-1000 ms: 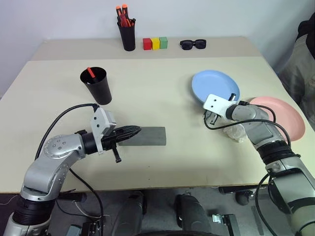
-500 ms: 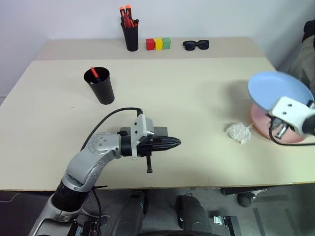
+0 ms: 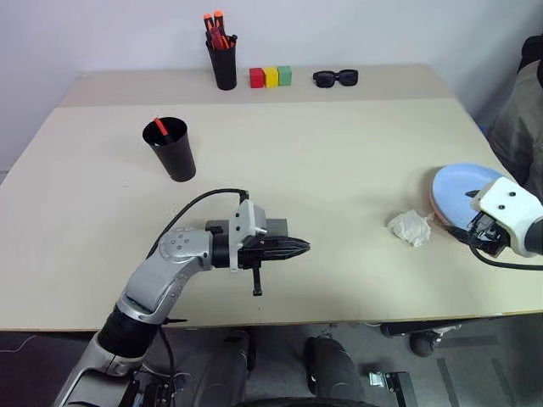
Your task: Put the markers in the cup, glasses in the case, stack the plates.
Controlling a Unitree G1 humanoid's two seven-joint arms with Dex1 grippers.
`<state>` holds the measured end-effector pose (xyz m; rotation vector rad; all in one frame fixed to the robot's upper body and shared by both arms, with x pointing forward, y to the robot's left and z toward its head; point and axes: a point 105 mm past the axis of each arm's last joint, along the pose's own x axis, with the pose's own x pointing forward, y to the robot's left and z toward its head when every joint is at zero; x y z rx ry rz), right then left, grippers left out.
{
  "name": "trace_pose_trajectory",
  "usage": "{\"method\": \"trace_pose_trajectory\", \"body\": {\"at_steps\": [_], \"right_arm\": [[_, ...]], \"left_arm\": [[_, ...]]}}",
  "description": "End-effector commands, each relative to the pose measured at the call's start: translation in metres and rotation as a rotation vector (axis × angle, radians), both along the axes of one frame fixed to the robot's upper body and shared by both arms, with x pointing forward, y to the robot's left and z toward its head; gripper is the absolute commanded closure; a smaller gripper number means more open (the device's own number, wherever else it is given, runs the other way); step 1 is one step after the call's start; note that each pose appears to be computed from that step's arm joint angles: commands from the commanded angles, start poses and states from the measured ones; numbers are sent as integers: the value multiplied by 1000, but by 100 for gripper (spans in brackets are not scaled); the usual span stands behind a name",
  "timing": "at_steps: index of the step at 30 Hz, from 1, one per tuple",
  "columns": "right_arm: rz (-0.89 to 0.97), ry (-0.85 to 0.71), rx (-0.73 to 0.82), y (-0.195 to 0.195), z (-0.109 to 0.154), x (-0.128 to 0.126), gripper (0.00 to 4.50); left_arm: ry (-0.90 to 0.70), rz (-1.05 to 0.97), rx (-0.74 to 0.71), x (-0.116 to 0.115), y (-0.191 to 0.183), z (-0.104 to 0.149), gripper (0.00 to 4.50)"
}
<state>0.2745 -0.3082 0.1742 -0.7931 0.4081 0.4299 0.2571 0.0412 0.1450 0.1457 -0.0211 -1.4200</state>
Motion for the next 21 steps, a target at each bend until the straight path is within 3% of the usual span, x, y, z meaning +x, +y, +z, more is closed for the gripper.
{"method": "trace_pose_trajectory", "body": {"at_steps": [1, 5, 10, 13, 19, 21], "right_arm": [[32, -6, 95, 10, 4, -5, 63], [76, 46, 154, 25, -14, -8, 63], [15, 27, 188, 29, -40, 9, 63], [10, 34, 215, 30, -44, 10, 135], [25, 30, 212, 28, -37, 8, 439], [27, 8, 207, 26, -28, 9, 446]], "left_arm": [[-47, 19, -18, -2, 4, 11, 450], [-47, 43, -19, -2, 7, 11, 450], [-41, 65, -45, -3, 8, 18, 450], [-41, 71, -43, -4, 8, 18, 450], [-36, 78, -40, -4, 10, 18, 450], [-35, 76, -39, -4, 9, 19, 450]]}}
